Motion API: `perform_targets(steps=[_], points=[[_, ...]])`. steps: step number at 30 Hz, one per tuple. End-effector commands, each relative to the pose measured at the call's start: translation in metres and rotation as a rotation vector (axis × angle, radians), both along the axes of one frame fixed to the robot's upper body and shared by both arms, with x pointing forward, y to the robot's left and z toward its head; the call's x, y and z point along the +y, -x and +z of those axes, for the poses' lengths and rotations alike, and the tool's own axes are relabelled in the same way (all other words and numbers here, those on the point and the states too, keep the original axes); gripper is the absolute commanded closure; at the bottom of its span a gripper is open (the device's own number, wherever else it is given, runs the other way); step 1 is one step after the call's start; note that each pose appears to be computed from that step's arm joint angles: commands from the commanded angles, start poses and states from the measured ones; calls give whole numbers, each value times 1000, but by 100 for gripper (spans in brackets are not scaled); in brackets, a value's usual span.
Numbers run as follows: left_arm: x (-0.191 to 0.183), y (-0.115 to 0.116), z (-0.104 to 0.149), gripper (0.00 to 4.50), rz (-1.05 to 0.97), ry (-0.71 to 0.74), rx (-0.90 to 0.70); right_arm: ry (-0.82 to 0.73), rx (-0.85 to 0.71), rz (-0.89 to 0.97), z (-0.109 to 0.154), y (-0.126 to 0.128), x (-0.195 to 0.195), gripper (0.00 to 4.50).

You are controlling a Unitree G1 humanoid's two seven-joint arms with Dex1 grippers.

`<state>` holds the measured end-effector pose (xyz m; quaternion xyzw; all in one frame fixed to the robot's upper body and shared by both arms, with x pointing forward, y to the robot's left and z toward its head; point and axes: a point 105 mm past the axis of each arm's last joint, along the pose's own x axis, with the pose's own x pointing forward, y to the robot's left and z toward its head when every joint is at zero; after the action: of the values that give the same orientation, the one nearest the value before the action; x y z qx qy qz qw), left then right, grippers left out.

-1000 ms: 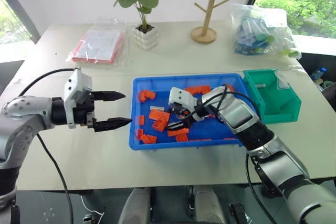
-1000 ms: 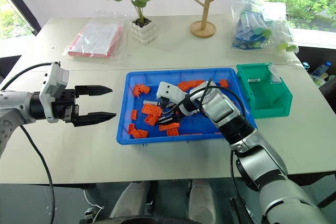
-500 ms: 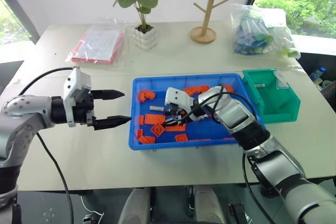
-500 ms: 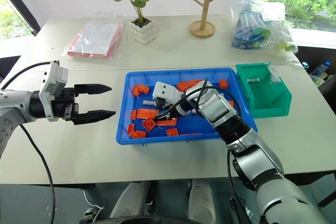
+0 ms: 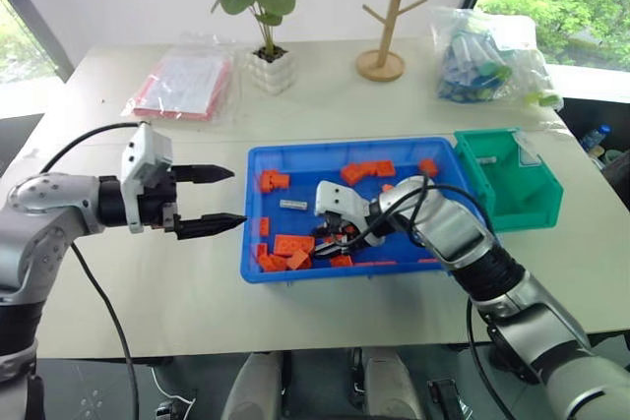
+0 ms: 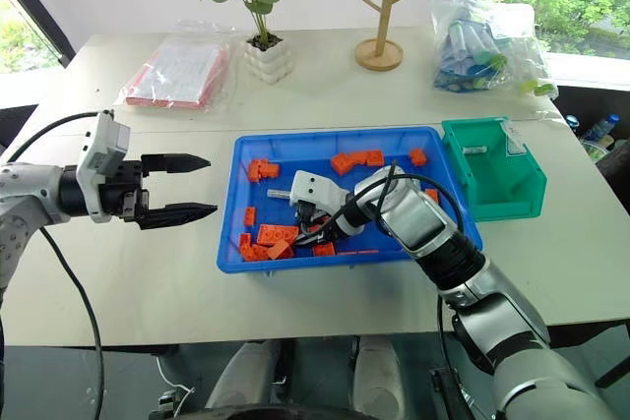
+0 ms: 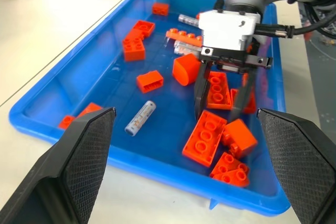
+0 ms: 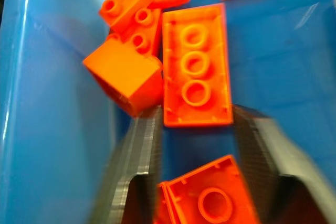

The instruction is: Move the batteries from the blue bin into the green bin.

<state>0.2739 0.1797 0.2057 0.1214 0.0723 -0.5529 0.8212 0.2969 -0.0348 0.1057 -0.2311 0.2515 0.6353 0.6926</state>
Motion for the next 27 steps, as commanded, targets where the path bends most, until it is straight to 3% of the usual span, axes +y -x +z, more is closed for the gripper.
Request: perform_targets(steps=[1,6,10,24,27], points=[[0,0,9,0,-16,-6,-43,-25,-51,18,14,-2,5,51],[1,0,10,0,-18,-14,-42,-110,-73,-13,54,-19,8,51],[2,0,11,0,-15,-15,-44,-129,-126,-57,67,-42,10,51],[1,3,17,0,-2,-12,-56,-64,-222,-131,23,-80,30,51],[1,4,17,0,-2,-14,-52,-63,-213,-101,20,-75,31,181]])
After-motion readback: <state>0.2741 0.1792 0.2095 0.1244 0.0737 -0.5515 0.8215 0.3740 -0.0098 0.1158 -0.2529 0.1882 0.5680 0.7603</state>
